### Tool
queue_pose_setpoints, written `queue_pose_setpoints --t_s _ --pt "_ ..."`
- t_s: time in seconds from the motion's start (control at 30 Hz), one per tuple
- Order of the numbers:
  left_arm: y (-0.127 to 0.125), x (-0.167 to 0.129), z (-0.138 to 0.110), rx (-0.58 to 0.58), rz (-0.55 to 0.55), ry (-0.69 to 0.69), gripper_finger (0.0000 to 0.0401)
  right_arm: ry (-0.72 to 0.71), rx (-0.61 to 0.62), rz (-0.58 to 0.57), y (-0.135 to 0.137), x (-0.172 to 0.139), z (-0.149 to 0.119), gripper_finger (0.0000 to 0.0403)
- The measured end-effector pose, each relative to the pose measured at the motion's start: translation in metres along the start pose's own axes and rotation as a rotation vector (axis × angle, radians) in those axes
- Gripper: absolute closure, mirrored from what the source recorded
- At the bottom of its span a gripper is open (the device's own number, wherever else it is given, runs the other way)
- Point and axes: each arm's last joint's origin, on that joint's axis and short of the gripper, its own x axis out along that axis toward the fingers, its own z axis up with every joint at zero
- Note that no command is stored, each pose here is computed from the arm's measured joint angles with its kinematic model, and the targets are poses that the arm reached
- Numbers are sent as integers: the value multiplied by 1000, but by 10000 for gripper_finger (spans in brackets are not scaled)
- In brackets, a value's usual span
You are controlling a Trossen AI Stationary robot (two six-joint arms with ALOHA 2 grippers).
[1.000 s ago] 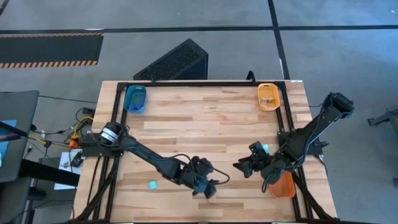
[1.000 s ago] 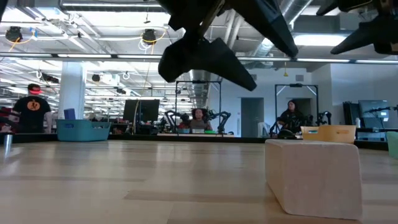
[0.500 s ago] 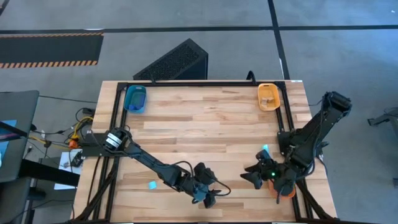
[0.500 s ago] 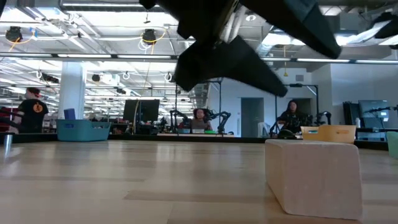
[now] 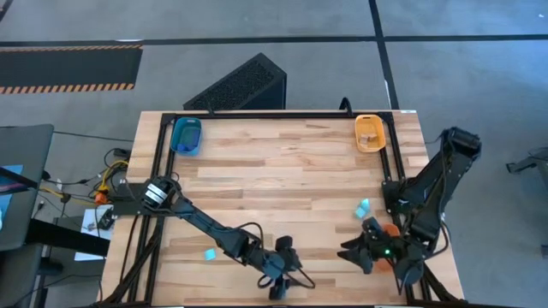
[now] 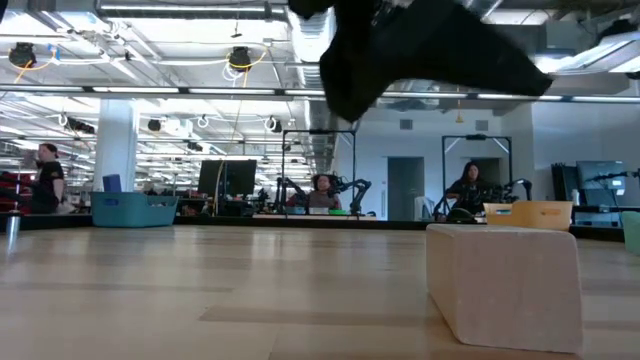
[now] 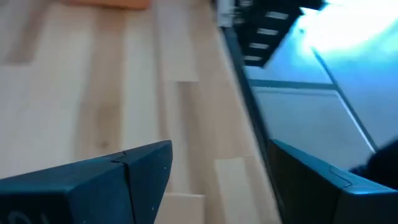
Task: Sort & place blocks by color
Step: Put the brown block into the yellow bin
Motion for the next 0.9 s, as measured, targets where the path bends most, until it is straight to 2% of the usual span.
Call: queue_pose_setpoints --t_s 0.27,0.43,0.57,0.7,0.8,0.9 --pt "20 2 6 249 -191 69 150 -83 -15 55 0 -8 -15 122" --pt "36 1 3 403 -269 155 150 -64 -52 77 0 -16 -20 122" --pt "47 0 -3 557 -267 227 150 -44 -60 90 0 -21 -24 122" --pt "53 1 -1 708 -190 207 150 -26 -60 101 0 -25 -28 122" --pt "53 2 7 728 -144 134 150 -19 -48 105 0 -27 -28 122" --pt "53 7 9 621 -153 83 150 -19 -35 105 0 -27 -28 122"
